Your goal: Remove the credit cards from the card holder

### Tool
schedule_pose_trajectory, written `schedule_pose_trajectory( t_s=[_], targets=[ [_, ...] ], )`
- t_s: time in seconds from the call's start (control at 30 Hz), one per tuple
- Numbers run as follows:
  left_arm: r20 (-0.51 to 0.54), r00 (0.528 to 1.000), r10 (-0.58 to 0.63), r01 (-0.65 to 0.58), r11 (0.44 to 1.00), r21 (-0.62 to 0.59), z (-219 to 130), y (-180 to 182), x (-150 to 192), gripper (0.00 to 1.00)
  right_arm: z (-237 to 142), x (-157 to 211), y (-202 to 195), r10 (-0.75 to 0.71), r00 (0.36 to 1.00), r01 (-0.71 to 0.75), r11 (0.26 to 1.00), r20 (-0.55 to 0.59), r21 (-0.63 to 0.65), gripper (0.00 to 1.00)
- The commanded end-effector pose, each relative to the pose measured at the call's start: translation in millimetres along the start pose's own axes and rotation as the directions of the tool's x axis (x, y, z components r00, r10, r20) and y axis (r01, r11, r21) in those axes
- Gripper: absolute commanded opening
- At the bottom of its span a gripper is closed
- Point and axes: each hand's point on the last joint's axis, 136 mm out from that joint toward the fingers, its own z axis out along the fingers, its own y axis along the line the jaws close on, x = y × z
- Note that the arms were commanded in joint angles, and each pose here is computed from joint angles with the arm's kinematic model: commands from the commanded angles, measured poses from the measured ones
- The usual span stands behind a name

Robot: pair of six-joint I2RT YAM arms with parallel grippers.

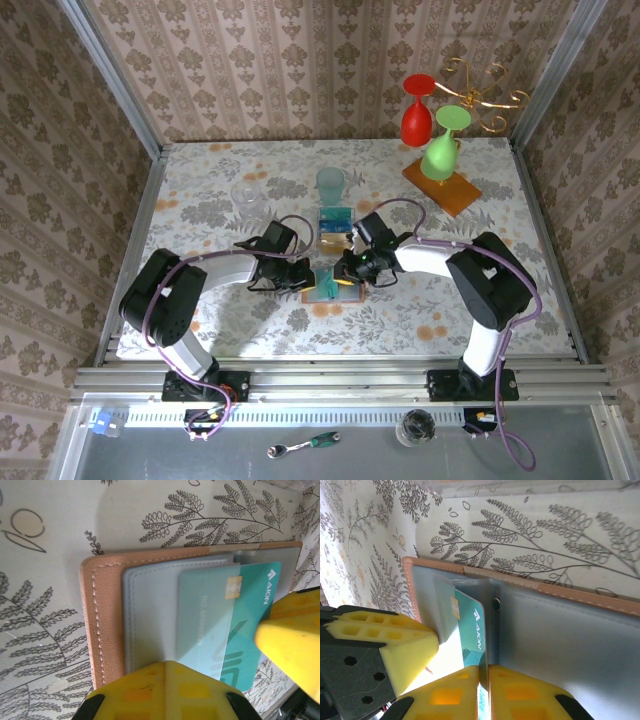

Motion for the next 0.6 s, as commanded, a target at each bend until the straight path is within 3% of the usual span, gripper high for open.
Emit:
schedule_pose_trajectory(
  t_s=[0.0, 0.57],
  targets=[
    [-0.037, 0.999, -0.029, 0.027, 0.999, -0.035, 4, 11, 9, 0.0, -14, 2, -6, -0.016, 1.0, 0.015, 0.999, 0.012, 0.029, 0.14],
    [-0.033, 0.999, -0.028, 0.027, 0.999, -0.026, 3, 8, 9, 0.0, -37, 1, -12, -0.06, 0.998, 0.055, 0.988, 0.033, 0.142, 0.12]
  ],
)
